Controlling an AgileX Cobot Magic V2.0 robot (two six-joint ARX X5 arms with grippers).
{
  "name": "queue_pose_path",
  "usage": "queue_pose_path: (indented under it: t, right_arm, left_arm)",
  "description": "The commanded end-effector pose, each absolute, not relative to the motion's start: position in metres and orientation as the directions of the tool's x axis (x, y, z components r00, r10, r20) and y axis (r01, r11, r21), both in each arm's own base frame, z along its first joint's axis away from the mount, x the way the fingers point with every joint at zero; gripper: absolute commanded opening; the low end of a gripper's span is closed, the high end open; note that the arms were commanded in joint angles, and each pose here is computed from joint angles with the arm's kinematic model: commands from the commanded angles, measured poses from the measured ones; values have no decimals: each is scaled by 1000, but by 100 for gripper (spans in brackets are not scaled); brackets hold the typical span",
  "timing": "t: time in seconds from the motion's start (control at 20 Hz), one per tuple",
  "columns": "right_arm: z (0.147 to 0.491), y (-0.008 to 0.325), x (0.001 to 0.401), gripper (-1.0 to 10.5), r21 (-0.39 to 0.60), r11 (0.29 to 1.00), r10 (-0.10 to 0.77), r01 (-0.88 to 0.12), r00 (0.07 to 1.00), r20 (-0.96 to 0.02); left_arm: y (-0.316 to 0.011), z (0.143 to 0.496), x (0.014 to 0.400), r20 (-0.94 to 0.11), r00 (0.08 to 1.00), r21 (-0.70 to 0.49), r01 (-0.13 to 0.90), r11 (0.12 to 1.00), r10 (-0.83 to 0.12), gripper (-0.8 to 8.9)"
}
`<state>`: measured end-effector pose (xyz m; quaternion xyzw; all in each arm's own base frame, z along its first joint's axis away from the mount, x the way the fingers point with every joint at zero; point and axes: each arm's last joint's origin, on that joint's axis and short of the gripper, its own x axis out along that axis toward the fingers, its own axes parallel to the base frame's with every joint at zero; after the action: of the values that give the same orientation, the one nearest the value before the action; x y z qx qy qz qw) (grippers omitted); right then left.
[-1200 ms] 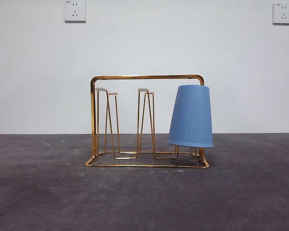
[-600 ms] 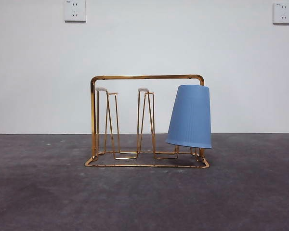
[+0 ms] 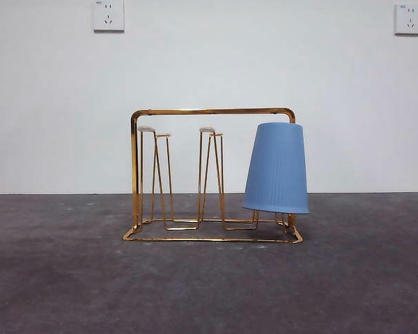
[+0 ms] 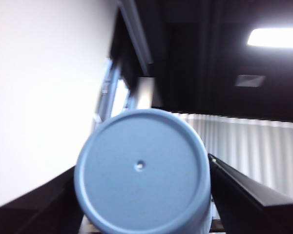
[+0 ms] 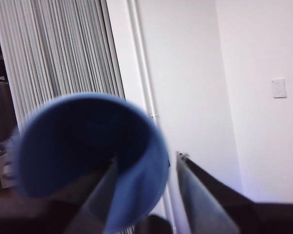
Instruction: Pick up cup 1,put cup 1 in the cup rack,pick up cup 2,put cup 2 in the cup rack
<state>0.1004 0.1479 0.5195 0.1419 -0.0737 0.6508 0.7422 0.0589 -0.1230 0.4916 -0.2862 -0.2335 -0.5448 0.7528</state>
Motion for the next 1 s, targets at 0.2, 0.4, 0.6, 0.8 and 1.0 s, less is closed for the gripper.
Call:
queue_pose_path:
  t: [0.2,0.4,0.6,0.8,1.0]
  right_arm:
    - [519,133,90,240,99,178,944,-979,198,263]
    - [509,122,85,240,123,285,941,-950,302,153]
    - [495,111,80,240,119,409,911,-905,413,8]
    - [482,105,78,240,114,502,863,-857,490,-123]
    - [473,103,78,240,115,543,831,-832,513,-215]
  left_arm:
    - [-99,487,54,588,464,-183,874,449,-663,-8]
    - [-87,479,52,499,589,-192,791,581,-636,-8]
    - [-85,468,55,356,717,-179,681,710,-599,-8]
    - [-97,457,64,206,803,-111,586,802,-559,-8]
    - [-120,444,78,68,850,12,523,852,-523,-8]
